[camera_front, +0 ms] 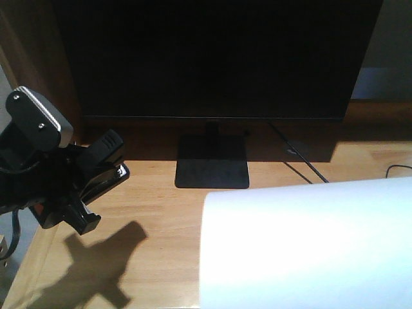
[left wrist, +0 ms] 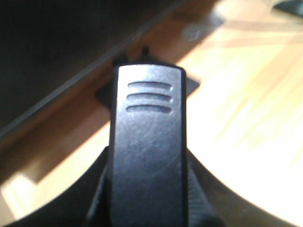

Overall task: Grab stapler and paper to desk for stapling
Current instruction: 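Lower the black stapler with the left gripper onto the desk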

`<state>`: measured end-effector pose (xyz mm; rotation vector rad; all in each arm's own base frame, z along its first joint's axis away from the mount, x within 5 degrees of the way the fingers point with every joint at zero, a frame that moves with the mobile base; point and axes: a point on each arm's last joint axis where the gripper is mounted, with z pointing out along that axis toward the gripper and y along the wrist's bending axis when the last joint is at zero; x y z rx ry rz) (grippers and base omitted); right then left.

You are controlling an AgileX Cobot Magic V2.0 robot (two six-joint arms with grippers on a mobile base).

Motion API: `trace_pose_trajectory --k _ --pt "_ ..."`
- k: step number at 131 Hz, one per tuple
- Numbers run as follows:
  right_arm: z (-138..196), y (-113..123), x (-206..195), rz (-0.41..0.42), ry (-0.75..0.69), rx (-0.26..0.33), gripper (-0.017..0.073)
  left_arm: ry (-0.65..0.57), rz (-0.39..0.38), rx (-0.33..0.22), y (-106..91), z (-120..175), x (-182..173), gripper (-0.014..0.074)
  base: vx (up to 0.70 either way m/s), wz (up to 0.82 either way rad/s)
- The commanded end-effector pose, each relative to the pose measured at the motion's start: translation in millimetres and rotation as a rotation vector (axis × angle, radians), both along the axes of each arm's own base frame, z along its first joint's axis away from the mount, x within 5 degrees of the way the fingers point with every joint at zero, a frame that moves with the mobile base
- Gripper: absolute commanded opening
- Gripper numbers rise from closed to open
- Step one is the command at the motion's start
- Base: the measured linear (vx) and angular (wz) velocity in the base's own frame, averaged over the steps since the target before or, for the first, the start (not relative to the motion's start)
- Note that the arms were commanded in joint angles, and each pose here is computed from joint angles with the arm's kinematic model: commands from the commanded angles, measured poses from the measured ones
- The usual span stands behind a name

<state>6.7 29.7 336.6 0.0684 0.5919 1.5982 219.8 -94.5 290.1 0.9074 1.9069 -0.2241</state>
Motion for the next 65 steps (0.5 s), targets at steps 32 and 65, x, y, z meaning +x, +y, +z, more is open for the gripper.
trace_pose_trajectory --k 32,65 --pt "8.9 -0.4 -3.3 0.003 -0.043 0.006 -0.0006 0.029 -0.243 -0.039 -2.8 -7.3 31.6 -0.0008 0.00 0.00" --pt "8.9 -0.4 -3.3 0.003 -0.043 0.006 -0.0006 0.006 -0.494 -0.028 -14.8 -28.9 49.2 -0.0008 0.00 0.00"
